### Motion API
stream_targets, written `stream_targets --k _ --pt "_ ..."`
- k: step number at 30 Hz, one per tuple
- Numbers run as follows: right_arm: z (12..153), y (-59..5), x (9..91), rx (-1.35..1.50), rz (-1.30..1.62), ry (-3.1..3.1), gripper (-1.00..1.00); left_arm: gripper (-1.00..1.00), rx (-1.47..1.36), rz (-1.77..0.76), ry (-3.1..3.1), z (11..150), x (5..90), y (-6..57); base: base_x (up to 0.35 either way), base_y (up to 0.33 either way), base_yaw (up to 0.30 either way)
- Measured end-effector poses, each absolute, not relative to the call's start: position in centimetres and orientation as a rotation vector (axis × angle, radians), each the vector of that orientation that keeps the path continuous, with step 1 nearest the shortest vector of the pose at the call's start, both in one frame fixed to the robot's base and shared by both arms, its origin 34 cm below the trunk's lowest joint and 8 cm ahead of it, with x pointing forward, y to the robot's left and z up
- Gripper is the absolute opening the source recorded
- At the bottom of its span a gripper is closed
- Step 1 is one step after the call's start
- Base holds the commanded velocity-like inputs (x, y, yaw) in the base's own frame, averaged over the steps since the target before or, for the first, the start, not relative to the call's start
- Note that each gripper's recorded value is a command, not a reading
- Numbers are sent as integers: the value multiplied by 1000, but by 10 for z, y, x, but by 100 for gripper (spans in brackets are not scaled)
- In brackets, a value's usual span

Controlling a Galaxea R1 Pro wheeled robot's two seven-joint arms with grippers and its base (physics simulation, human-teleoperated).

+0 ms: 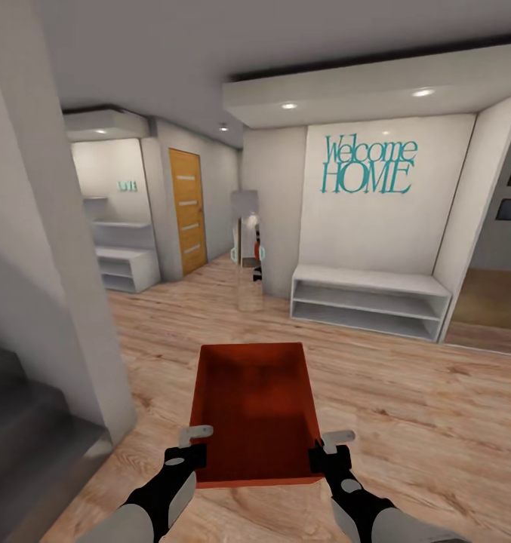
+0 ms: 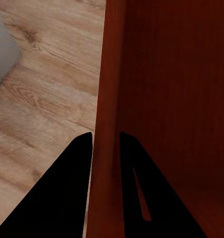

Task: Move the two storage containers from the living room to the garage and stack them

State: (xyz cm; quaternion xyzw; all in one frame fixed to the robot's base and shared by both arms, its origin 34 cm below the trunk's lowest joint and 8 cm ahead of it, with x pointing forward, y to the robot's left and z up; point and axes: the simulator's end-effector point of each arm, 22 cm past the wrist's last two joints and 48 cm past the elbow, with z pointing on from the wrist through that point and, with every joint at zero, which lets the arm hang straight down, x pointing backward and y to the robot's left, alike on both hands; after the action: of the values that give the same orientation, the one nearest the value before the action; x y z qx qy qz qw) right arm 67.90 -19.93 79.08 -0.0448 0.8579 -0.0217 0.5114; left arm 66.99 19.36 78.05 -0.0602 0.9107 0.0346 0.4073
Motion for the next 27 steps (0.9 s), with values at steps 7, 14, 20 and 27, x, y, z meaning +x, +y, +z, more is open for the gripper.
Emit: stream_targets --k 7,14,20,27 --pt "791 -199 679 -108 -52 2065 -100 -100 -151 87 2297 780 670 194 322 0 2" --pt "791 -199 679 -108 -52 2065 -100 -100 -151 87 2297 780 670 194 322 0 0" --pt "790 -199 678 -107 -53 2065 -100 -100 -151 87 2297 780 670 194 322 0 0" --pt "791 -199 679 -106 -52 2064 -100 -100 -151 86 2296 780 670 194 322 0 0"
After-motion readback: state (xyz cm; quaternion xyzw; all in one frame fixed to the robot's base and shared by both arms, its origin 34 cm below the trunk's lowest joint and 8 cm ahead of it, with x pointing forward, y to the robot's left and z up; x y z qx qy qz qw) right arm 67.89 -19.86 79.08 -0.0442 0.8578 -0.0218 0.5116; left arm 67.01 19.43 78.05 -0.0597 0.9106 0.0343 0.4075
